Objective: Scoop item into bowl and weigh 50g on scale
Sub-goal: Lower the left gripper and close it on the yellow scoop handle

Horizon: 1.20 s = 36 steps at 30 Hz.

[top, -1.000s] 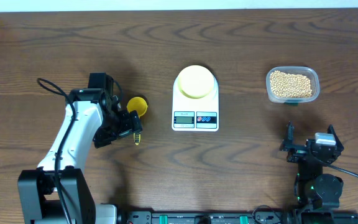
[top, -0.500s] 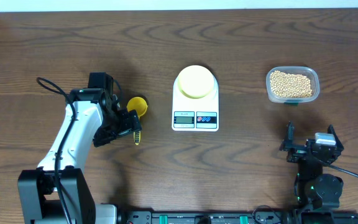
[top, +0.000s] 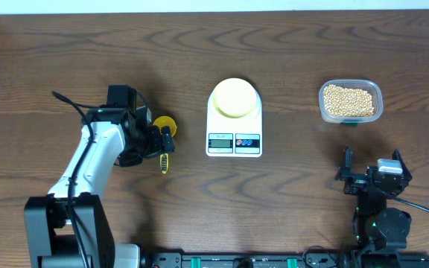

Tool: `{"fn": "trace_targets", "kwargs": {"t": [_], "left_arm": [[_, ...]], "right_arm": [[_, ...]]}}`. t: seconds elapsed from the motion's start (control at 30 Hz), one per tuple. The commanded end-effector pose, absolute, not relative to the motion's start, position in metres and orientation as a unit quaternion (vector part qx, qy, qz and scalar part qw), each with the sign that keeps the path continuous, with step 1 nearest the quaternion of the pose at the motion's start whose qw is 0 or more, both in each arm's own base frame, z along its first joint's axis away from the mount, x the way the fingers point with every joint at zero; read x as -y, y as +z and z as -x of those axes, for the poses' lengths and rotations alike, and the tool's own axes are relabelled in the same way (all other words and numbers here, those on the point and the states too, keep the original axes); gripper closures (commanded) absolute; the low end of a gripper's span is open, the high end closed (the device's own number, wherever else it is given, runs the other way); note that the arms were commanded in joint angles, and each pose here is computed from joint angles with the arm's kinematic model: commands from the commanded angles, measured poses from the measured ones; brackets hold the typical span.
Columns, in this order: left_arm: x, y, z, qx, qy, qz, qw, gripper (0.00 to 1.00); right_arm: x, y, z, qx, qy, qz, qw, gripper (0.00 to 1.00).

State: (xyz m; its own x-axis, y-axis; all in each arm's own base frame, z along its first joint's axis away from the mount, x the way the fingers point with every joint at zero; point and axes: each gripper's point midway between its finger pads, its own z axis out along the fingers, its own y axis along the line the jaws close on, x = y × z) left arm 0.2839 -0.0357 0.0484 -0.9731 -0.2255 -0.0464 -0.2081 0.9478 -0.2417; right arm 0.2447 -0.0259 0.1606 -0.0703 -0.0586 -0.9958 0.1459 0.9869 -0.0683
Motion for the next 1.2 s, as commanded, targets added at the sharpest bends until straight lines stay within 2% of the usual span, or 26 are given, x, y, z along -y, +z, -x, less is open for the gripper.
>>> {"fn": "trace_targets", "kwargs": {"t": [0.0,0.3,0.43,0.53,0.7,0.8,0.97,1.1,1.17], "left_arm": [[0.038,0.03,-0.272,-0.986,-0.127,0.101,0.022,0.02],[0.044,0.017,-0.282,-0.985,-0.145,0.074,0.062,0.09],[0.06,0.02,-0.291,-0.976,-0.194,0.046,0.083,0.11],[0.058,0.015,-0.293,-0.978,-0.188,0.046,0.082,0.16],[0.059,-0.005,-0.289,-0.979,-0.188,0.051,0.054,0.16],[0.065,-0.017,-0.283,-0.977,-0.204,0.043,0.03,0.24],[0.066,-0.033,-0.274,-0.977,-0.207,0.046,-0.001,0.5],[0.064,-0.037,-0.274,-0.978,-0.201,0.047,-0.003,0.55],[0.064,-0.037,-0.274,-0.978,-0.201,0.048,-0.003,0.64]], "right_arm": [[0.027,0.16,-0.244,-0.728,-0.08,-0.029,0.681,0.01],[0.027,0.16,-0.244,-0.728,-0.08,-0.029,0.681,0.01],[0.027,0.16,-0.244,-0.728,-0.08,-0.029,0.681,0.01],[0.027,0.16,-0.244,-0.728,-0.08,-0.029,0.681,0.01],[0.027,0.16,-0.244,-0.728,-0.08,-0.029,0.681,0.01],[0.027,0.16,-0.244,-0.728,-0.08,-0.029,0.681,0.01],[0.027,0.16,-0.244,-0.728,-0.08,-0.029,0.681,0.01],[0.027,0.16,-0.244,-0.728,-0.08,-0.029,0.681,0.01],[0.027,0.16,-0.244,-0.728,-0.08,-0.029,0.681,0.01]]}}
